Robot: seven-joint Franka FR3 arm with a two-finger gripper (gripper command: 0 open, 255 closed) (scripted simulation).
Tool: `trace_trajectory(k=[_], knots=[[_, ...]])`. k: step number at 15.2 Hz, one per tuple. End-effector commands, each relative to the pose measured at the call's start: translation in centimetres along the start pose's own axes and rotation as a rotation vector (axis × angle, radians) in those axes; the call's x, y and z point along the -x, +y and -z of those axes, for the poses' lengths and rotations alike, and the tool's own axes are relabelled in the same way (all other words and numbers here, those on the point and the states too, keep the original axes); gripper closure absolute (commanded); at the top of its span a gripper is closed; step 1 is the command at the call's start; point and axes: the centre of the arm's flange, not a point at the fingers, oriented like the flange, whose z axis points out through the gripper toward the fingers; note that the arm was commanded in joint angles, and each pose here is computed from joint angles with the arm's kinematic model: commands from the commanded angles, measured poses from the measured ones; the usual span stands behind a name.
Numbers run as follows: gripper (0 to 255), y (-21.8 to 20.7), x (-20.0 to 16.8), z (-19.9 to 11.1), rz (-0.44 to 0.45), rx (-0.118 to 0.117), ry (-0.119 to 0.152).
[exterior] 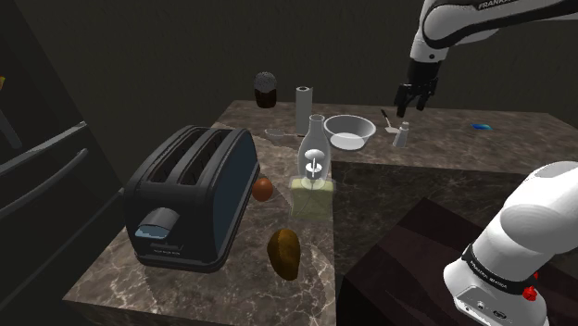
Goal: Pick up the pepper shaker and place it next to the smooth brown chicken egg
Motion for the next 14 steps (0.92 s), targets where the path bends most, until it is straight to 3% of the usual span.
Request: trace_trajectory(k=[1,14], knots=[[0,1.7,-1.3,-1.4,-0.003,0.008,0.002],[0,13.0,-9.3,-10.7,-0.023,0.053,0.012]])
